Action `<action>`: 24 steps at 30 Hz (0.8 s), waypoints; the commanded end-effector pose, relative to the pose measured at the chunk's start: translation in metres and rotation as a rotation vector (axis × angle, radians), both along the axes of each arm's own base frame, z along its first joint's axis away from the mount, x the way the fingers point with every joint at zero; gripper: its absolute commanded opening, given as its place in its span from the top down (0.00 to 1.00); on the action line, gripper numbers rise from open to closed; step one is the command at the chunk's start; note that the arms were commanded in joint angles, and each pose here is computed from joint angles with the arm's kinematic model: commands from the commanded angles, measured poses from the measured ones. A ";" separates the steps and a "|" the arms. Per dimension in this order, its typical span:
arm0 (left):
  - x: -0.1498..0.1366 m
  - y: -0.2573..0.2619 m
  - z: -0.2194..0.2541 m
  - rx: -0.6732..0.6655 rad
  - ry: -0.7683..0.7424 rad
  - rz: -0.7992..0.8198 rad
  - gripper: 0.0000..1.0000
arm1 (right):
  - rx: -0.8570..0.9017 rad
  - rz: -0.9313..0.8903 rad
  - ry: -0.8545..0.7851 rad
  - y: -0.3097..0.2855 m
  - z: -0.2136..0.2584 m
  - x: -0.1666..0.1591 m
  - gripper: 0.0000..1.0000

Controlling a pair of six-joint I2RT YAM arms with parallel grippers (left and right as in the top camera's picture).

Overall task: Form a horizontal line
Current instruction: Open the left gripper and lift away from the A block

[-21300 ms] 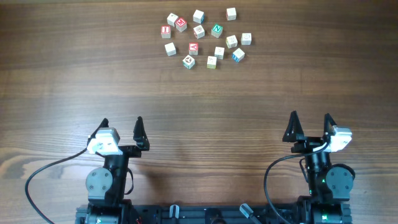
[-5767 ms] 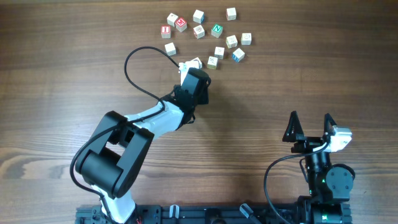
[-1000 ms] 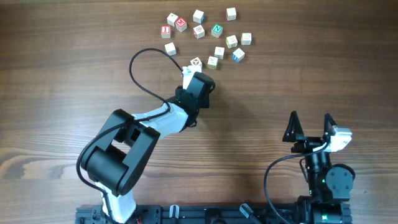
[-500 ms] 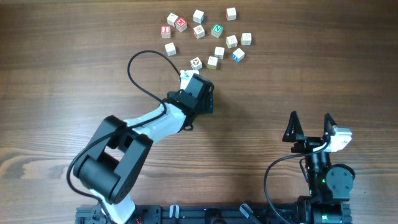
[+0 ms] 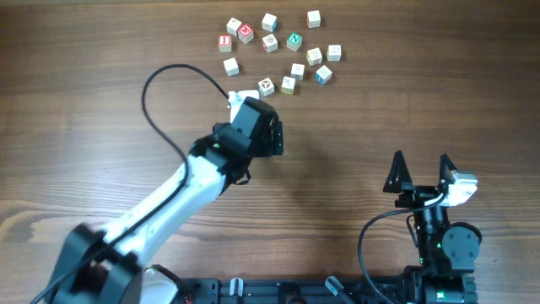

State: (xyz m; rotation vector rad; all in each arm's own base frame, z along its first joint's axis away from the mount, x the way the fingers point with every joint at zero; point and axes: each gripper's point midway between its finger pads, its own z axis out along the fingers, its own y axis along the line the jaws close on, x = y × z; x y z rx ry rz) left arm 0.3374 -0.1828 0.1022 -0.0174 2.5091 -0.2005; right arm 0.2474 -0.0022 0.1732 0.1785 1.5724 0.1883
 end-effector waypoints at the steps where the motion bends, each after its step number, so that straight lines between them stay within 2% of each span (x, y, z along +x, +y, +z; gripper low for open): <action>1: -0.006 0.000 0.031 -0.057 -0.057 -0.002 0.00 | -0.013 0.006 -0.009 0.001 0.002 0.000 0.00; 6: -0.005 0.007 0.054 -0.065 -0.122 0.018 0.00 | -0.013 0.006 -0.009 0.001 0.002 0.000 0.00; 13: -0.009 0.011 0.062 -0.066 -0.131 0.021 0.00 | -0.013 0.006 -0.009 0.001 0.002 0.000 0.00; 17: -0.010 0.013 0.060 -0.057 -0.125 0.024 0.00 | -0.072 -0.111 -0.087 -0.019 0.022 -0.002 0.00; 21: -0.011 0.019 0.058 -0.030 -0.123 0.041 0.00 | -0.004 -0.076 -0.059 -0.014 0.014 -0.001 0.00; 24: -0.011 0.019 0.059 -0.032 -0.126 0.041 0.00 | 0.098 0.077 -0.130 0.012 0.033 -0.003 0.00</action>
